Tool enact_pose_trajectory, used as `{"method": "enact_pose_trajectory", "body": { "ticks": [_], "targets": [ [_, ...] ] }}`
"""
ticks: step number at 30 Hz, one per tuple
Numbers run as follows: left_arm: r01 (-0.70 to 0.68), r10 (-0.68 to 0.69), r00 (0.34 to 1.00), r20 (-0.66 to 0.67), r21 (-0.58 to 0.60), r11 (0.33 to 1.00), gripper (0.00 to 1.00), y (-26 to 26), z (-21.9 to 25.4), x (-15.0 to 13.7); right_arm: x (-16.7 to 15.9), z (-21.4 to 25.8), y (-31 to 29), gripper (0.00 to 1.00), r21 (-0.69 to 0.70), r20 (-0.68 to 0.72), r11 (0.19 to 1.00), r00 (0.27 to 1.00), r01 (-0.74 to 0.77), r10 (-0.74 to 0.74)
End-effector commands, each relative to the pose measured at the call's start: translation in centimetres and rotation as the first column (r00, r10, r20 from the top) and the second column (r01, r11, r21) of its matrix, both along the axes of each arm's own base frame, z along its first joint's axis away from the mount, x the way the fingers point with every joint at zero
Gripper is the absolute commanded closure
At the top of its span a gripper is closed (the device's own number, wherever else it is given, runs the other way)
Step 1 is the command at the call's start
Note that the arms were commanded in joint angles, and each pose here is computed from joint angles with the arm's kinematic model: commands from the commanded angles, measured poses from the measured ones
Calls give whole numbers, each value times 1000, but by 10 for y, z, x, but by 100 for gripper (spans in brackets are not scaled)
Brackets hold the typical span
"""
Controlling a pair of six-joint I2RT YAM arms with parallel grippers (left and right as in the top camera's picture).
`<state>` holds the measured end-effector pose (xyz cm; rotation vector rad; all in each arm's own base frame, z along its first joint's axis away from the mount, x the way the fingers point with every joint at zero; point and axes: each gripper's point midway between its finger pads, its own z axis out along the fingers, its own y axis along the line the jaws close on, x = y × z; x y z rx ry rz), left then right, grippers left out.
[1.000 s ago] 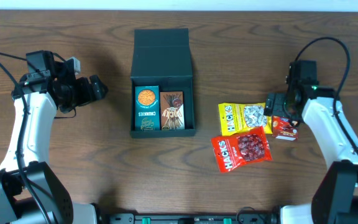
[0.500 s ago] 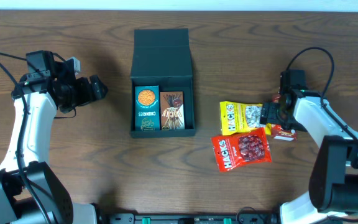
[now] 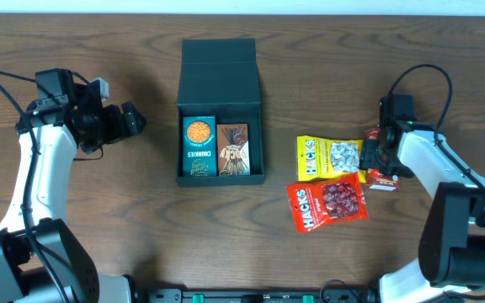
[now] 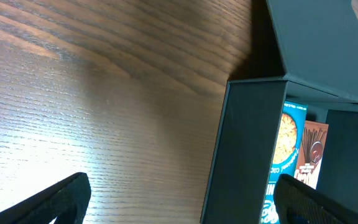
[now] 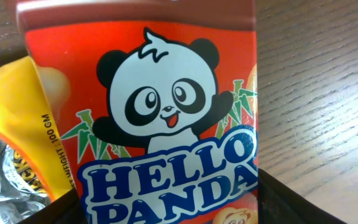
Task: Pack container
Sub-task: 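Grasp the Hello Panda box with the right gripper and lift it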
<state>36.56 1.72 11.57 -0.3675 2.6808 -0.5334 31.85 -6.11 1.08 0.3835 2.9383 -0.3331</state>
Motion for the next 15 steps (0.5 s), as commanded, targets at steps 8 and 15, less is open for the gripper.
{"method": "enact_pose_trajectory", "body": {
  "ticks": [8, 15],
  "targets": [
    [11, -12, 999, 35, 17, 1000, 5, 1, 11, 4, 33, 33, 11, 42, 68, 49, 998, 999, -14, 11],
    [11, -12, 999, 35, 17, 1000, 5, 1, 11, 4, 78, 95, 55, 43, 119, 171, 984, 979, -130, 109]
  ]
}}
